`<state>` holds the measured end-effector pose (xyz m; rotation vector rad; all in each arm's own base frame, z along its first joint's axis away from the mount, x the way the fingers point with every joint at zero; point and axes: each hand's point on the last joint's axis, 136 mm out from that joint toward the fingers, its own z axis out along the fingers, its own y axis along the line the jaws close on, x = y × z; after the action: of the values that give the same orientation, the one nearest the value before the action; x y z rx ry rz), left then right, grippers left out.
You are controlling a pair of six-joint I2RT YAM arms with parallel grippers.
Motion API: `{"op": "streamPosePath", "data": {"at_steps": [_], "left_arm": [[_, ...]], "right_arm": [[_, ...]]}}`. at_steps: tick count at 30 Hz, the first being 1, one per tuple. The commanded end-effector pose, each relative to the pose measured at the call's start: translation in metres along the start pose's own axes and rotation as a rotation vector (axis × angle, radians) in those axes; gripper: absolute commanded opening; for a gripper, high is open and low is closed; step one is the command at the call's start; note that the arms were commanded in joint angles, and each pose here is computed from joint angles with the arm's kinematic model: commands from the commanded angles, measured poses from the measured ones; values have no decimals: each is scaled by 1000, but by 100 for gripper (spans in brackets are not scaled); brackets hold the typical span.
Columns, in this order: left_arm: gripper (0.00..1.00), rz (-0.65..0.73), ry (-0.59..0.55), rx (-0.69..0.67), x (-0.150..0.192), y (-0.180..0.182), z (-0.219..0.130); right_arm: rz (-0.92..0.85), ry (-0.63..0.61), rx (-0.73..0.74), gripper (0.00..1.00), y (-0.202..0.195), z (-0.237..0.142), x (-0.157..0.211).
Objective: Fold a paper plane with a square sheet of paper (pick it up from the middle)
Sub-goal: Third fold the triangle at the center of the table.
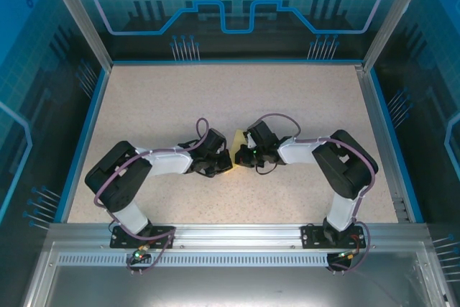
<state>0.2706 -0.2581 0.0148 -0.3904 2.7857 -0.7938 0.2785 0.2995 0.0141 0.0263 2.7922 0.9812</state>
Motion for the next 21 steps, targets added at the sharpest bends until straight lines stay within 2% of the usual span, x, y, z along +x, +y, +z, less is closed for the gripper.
{"op": "streamPosePath", "data": {"at_steps": [1, 7, 15, 21], "left_arm": [[4, -7, 9, -101, 1, 23, 4], [4, -19, 29, -149, 5, 32, 3], [4, -28, 50, -168, 7, 36, 6], [4, -10, 51, -156, 4, 28, 5]], "right_arm": [[30, 23, 17, 0, -11, 7, 8], [92, 4, 60, 0, -43, -2, 5], [181, -95, 133, 0, -80, -40, -25], [101, -186, 143, 0, -58, -70, -43]]}}
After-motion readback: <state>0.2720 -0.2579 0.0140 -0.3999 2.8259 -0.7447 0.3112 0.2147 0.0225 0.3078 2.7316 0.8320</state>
